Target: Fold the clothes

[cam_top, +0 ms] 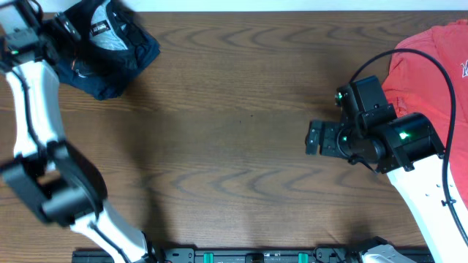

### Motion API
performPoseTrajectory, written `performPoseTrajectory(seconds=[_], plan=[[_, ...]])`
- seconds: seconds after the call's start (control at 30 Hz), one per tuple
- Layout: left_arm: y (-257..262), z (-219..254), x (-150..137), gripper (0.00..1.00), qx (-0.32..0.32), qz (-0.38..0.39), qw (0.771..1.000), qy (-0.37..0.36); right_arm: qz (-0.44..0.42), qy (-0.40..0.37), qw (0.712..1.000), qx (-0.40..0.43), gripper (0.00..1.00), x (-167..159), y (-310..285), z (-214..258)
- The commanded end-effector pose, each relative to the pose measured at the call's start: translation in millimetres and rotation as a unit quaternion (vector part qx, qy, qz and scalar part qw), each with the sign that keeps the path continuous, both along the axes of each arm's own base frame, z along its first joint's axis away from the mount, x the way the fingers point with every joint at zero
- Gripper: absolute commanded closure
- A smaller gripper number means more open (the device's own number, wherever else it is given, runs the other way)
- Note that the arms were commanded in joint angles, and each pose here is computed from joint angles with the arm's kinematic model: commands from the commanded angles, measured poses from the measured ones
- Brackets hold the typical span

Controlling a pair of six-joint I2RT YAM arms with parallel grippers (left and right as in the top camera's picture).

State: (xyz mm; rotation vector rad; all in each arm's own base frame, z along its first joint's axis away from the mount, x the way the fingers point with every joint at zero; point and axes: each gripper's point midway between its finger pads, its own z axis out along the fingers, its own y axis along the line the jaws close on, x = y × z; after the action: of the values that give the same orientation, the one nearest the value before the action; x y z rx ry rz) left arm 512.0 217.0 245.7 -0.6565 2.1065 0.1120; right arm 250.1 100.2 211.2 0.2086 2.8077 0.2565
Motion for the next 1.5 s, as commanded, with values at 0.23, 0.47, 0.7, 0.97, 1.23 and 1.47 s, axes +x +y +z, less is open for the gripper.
performPoseTrajectory(seconds=[0.23,0.47,0.7,0.97,1.23,1.47], plan=[[-109.4,125.8,-116.7,0.02,-0.117,-0.098,0.987,-0.049,0.088,-0.03,0.995,0.047,0.07,-15.3,52.9,14.5],[-159.3,146.5,-209.8,0.02,-0.133,-0.131,0.982,-0.034,0.129,-0.077,0.989,0.008,0.01,-49.7,66.4,31.1],[-212.6,152.4,-294.1,0.02,-0.118,-0.192,0.97,-0.094,0.078,-0.151,0.985,-0.028,0.01,-63.5,41.7,55.1],[-252.3,117.8,-365.0,0.02,-0.104,-0.227,0.958,-0.144,0.04,-0.24,0.969,-0.04,0.01,-54.5,14.7,87.2],[-264.3,92.5,-392.8,0.02,-0.101,-0.231,0.956,-0.15,0.116,-0.317,0.94,-0.042,0.01,-38.3,35.1,116.3],[-282.9,91.7,-401.0,0.02,-0.132,-0.291,0.937,-0.141,0.139,-0.346,0.928,0.006,0.01,-34.2,57.6,133.6]])
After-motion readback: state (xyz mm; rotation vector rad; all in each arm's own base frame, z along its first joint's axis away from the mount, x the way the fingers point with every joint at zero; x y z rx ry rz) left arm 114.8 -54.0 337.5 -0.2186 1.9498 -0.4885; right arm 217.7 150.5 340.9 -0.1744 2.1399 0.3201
